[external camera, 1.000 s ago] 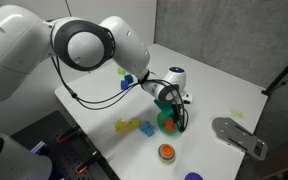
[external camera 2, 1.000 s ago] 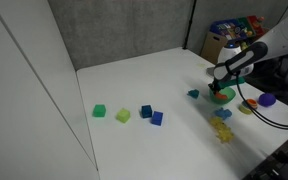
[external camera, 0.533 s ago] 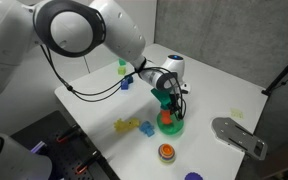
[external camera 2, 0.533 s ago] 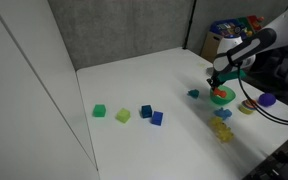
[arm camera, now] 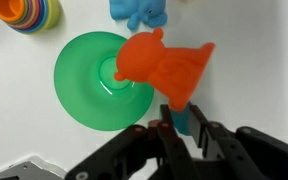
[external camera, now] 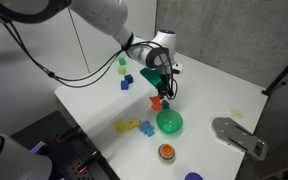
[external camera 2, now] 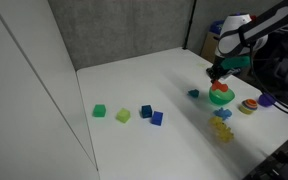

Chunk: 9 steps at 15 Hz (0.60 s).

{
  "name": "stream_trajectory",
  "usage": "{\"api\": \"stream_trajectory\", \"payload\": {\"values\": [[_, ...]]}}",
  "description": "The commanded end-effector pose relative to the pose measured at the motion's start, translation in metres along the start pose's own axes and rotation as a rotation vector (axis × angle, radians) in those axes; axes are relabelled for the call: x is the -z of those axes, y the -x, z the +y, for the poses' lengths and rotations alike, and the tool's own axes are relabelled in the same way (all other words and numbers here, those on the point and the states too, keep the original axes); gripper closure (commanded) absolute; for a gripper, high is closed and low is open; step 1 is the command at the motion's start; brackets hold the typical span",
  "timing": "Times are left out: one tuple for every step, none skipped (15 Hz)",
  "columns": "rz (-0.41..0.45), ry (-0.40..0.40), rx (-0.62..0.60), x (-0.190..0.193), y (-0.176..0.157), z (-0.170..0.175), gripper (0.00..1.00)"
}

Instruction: Remove the orange toy from the green bowl and drop it on the table

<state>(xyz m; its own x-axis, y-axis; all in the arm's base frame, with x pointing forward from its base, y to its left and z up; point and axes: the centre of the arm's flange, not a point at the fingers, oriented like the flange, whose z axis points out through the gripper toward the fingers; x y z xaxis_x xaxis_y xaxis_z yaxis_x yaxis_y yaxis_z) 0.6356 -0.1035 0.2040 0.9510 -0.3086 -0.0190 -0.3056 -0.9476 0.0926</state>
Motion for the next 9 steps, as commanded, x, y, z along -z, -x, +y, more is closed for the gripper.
{"api": "stream_trajectory", "payload": {"values": [[-0.027, -0.011, 0.036, 0.042, 0.039, -0.011, 0.45], [-0.034, -0.012, 0.043, 0.050, 0.045, -0.014, 0.36], [-0.036, -0.011, 0.046, 0.057, 0.049, -0.015, 0.29], [-0.039, -0.011, 0.047, 0.064, 0.053, -0.016, 0.20], [-0.041, -0.009, 0.048, 0.072, 0.057, -0.014, 0.14], [-0.047, -0.010, 0.047, 0.079, 0.061, -0.012, 0.05], [-0.055, -0.009, 0.043, 0.087, 0.064, -0.009, 0.00], [-0.075, -0.008, 0.041, 0.095, 0.068, -0.005, 0.00], [-0.094, -0.007, 0.040, 0.103, 0.072, -0.002, 0.00]]}}
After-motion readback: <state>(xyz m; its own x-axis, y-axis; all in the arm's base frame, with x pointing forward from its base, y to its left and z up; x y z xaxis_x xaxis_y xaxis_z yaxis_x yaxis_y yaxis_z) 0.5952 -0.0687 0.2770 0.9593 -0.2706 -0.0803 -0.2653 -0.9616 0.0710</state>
